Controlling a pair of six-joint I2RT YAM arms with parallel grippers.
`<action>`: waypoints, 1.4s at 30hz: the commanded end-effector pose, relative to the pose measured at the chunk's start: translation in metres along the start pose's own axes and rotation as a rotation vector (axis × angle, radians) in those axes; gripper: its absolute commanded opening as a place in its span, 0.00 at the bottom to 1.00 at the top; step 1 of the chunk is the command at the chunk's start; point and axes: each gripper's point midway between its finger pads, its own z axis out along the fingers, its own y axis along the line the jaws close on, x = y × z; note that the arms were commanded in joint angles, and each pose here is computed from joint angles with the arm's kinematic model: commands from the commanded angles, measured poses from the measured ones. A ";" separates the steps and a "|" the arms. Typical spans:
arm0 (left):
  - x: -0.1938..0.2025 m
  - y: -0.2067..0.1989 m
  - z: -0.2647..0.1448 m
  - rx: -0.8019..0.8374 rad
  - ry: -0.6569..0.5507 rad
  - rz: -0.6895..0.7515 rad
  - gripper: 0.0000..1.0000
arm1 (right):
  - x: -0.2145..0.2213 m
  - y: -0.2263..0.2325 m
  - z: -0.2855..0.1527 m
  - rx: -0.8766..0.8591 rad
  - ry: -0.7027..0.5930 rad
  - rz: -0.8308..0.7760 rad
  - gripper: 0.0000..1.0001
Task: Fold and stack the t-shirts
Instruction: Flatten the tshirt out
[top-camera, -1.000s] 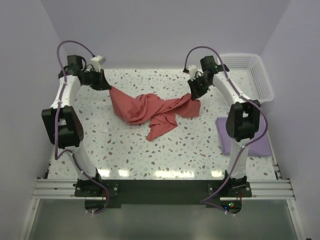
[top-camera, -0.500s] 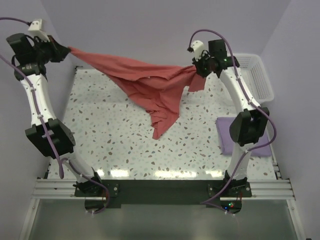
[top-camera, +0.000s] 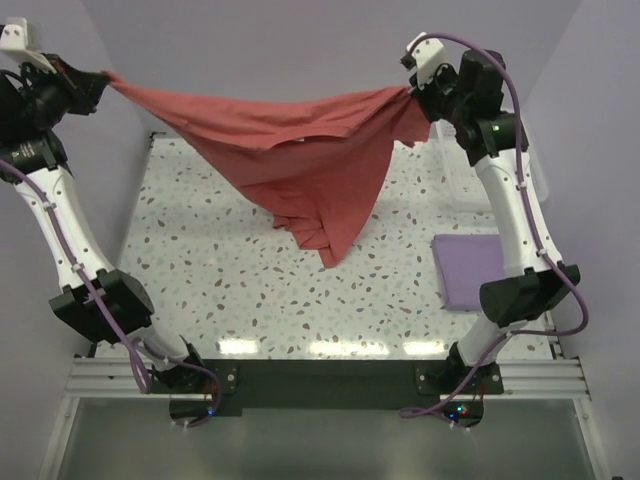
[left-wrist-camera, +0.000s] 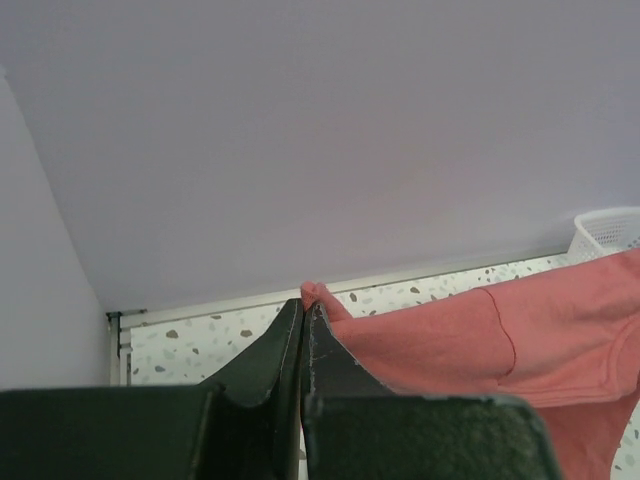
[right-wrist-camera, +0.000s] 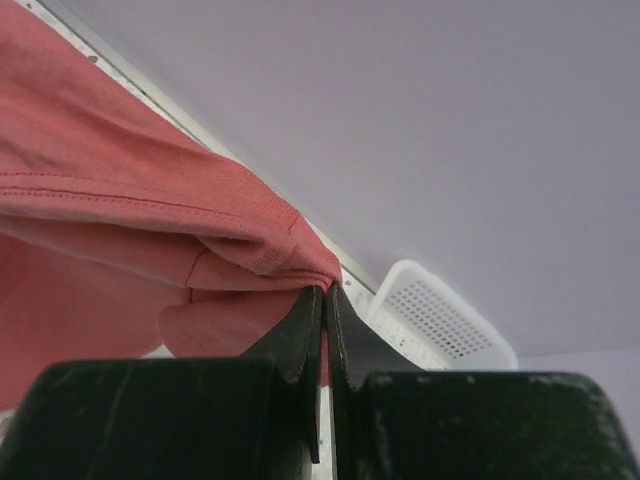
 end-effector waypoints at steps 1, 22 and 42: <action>-0.031 -0.022 -0.016 0.040 -0.080 0.058 0.00 | -0.039 -0.030 -0.032 0.112 -0.099 -0.040 0.00; -0.079 -0.047 0.097 0.161 -0.329 0.036 0.00 | -0.110 -0.134 0.013 0.622 -0.516 0.076 0.00; 0.007 -0.039 0.029 0.186 -0.256 0.005 0.00 | -0.075 -0.017 -0.031 0.134 -0.512 -0.063 0.00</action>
